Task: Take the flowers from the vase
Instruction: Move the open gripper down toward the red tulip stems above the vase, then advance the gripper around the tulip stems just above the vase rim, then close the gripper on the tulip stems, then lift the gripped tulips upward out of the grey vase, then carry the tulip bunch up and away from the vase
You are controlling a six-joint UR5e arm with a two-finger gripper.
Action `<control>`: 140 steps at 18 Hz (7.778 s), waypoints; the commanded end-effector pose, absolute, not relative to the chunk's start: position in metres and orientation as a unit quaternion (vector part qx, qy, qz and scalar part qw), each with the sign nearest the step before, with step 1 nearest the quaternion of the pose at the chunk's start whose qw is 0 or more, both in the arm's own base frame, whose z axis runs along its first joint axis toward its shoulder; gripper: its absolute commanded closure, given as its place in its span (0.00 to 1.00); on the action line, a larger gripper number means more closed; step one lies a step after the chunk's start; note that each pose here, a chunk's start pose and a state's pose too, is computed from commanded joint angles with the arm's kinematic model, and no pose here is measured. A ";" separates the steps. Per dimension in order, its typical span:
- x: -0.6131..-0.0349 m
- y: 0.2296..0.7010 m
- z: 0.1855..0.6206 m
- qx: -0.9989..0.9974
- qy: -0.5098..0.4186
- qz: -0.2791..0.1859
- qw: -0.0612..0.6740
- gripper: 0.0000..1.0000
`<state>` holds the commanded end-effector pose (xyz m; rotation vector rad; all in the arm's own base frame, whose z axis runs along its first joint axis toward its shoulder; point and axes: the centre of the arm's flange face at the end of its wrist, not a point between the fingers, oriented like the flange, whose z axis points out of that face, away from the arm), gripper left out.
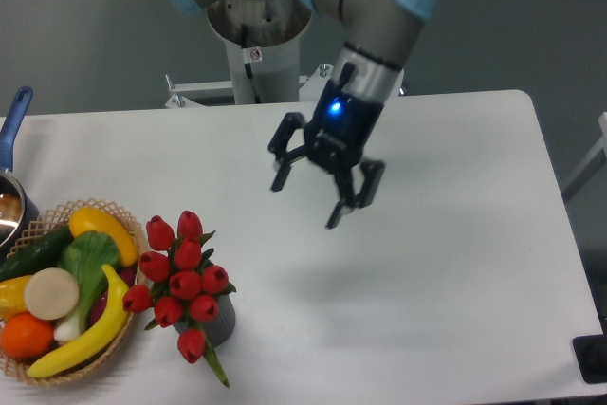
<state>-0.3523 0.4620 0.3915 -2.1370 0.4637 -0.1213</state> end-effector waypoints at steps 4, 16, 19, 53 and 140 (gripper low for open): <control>-0.353 0.475 0.378 -0.827 0.169 -0.118 0.522 0.00; -0.372 0.490 0.329 -0.805 0.137 -0.182 0.547 0.00; -0.377 0.496 0.322 -0.806 0.138 -0.185 0.545 0.00; -0.341 0.557 0.288 -0.808 0.195 -0.202 0.518 0.00; -0.477 0.444 0.516 -0.786 0.039 -0.109 0.607 0.56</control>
